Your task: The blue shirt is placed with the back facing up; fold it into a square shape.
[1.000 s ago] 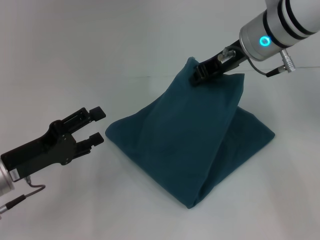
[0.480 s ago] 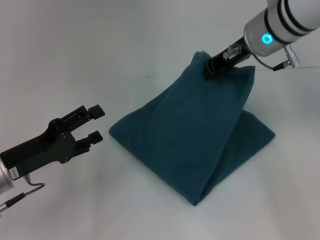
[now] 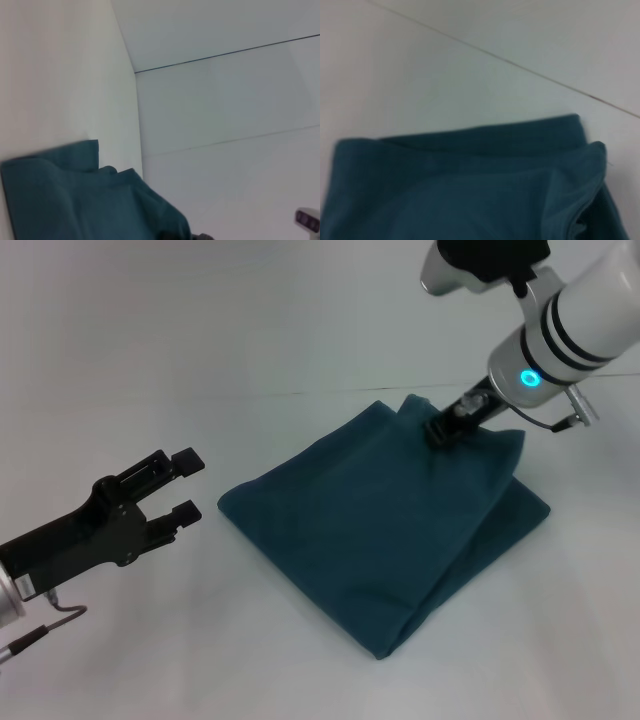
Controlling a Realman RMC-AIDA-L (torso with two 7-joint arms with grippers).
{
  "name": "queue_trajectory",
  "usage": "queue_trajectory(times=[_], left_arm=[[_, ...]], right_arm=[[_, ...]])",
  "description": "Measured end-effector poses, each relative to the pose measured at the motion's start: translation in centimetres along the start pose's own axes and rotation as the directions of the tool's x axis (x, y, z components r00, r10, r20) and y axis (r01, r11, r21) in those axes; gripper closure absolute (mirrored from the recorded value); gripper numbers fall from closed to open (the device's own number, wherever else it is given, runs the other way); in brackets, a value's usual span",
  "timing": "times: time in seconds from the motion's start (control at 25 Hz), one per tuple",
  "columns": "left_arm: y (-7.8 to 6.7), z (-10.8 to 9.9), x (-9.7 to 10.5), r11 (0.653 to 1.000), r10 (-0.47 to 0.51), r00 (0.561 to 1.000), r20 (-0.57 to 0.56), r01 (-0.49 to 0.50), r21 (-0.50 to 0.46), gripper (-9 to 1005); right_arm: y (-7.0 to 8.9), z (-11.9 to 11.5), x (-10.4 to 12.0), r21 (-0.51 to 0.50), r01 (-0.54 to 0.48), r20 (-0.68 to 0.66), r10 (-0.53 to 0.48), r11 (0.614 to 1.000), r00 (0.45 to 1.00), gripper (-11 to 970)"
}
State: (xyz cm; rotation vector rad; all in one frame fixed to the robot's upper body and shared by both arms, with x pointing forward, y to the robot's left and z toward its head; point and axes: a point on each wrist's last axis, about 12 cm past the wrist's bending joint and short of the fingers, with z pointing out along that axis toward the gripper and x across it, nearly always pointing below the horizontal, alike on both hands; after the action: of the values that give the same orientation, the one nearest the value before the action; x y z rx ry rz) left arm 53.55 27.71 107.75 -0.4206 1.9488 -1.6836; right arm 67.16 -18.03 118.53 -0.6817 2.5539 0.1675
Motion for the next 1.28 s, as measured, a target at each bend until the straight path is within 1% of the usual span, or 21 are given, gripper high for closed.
queue_trajectory(times=[0.2,0.32,0.52,0.72,0.88,1.08,1.28], left_arm=[[0.1,-0.1,0.0,1.0,-0.002,1.0,0.009,0.002,-0.007,77],[0.2,-0.1,0.0,1.0,-0.002,1.0,0.011,0.002,-0.009,77],[0.2,-0.1,-0.1,1.0,-0.003,1.0,0.014,0.003,-0.01,77],[0.3,-0.2,-0.1,1.0,-0.01,1.0,0.026,0.01,-0.012,77],[0.4,-0.2,-0.1,1.0,-0.016,0.999,0.03,0.017,-0.014,77],[0.4,-0.1,-0.1,1.0,-0.014,1.0,0.028,0.015,-0.013,77],[0.4,0.0,-0.1,1.0,-0.015,1.0,0.026,0.016,-0.011,77]], right_arm=[[-1.1,0.9,1.2,0.052,-0.001,-0.014,0.002,0.999,1.0,888],[-1.4,0.8,1.3,0.06,-0.002,0.0,0.002,0.998,1.0,883],[-0.8,0.6,1.0,0.057,0.04,0.015,-0.041,0.998,0.999,874],[-0.6,1.2,1.3,0.055,0.044,-0.01,-0.043,0.998,0.999,866],[-0.8,1.5,1.9,0.054,0.031,-0.033,-0.029,0.998,0.999,859],[-1.5,1.8,2.5,0.07,-0.024,-0.069,0.029,0.997,0.997,850],[-2.6,1.4,2.5,0.091,-0.078,-0.061,0.083,0.993,0.995,842]])
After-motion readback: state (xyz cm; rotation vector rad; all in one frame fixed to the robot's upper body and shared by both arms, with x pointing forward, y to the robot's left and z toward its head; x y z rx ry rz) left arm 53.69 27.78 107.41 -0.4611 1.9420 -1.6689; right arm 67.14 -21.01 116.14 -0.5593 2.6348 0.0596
